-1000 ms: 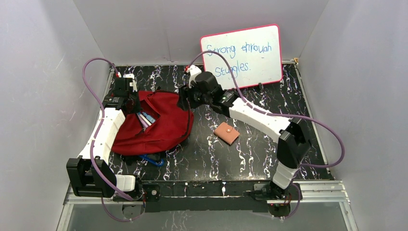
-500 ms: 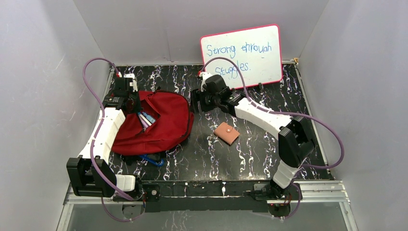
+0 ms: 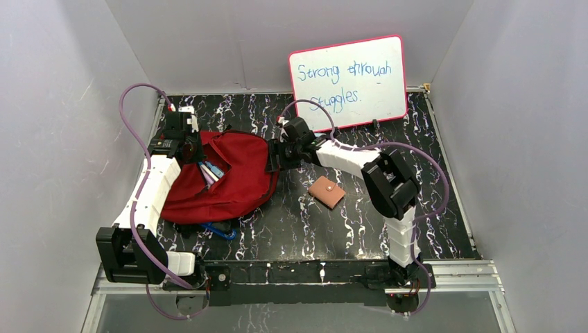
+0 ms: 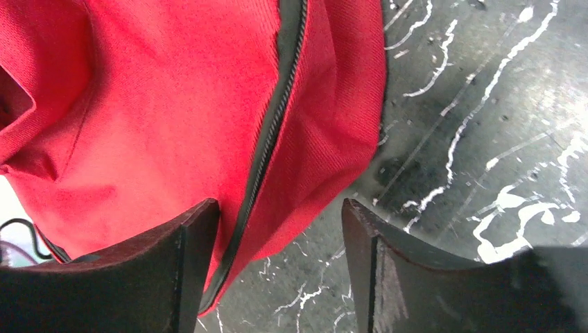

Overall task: Pack the student bag
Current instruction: Adjust the student bag at the center of the board.

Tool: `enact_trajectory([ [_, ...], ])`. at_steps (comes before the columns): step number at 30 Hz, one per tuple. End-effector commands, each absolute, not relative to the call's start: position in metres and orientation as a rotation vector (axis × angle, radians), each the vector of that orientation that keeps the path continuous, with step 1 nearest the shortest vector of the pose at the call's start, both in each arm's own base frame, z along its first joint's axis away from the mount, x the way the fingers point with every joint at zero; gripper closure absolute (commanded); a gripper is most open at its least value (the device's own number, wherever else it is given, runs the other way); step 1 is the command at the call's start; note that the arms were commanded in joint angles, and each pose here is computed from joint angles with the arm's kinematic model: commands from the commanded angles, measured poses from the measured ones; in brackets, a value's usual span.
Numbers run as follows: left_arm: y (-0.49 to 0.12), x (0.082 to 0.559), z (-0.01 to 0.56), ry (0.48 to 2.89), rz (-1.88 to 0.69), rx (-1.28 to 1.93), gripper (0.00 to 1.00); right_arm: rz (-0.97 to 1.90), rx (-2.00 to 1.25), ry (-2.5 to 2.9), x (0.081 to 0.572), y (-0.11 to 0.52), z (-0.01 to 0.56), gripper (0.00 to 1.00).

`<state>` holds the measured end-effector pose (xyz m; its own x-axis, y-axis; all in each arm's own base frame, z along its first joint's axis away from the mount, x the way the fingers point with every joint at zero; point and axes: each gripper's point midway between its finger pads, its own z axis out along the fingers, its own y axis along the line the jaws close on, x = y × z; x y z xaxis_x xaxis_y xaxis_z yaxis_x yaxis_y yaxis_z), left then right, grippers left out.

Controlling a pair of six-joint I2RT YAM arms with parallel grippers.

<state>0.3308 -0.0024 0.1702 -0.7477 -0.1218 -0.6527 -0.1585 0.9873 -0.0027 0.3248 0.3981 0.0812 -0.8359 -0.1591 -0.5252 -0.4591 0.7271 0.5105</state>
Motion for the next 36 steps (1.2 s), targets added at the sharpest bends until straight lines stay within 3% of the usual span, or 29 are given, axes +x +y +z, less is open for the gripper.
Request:
enact_trajectory([
  [1, -0.008, 0.338, 0.183, 2.375, 0.016, -0.204, 1.00, 1.079, -0.506, 2.326, 0.343, 0.428, 0.127, 0.33],
  [12, -0.015, 0.365, 0.209, 2.313, -0.036, -0.202, 1.00, 1.224, -0.602, 2.140, 0.342, 0.445, 0.192, 0.92],
  [14, -0.016, 0.376, 0.223, 2.282, -0.041, -0.204, 1.00, 1.250, -0.617, 2.105, 0.341, 0.447, 0.209, 0.99],
  [36, -0.004, 0.465, 0.367, 1.954, 0.028, -0.210, 1.00, 1.328, -0.627, 1.511, 0.339, 0.435, 0.471, 1.00],
])
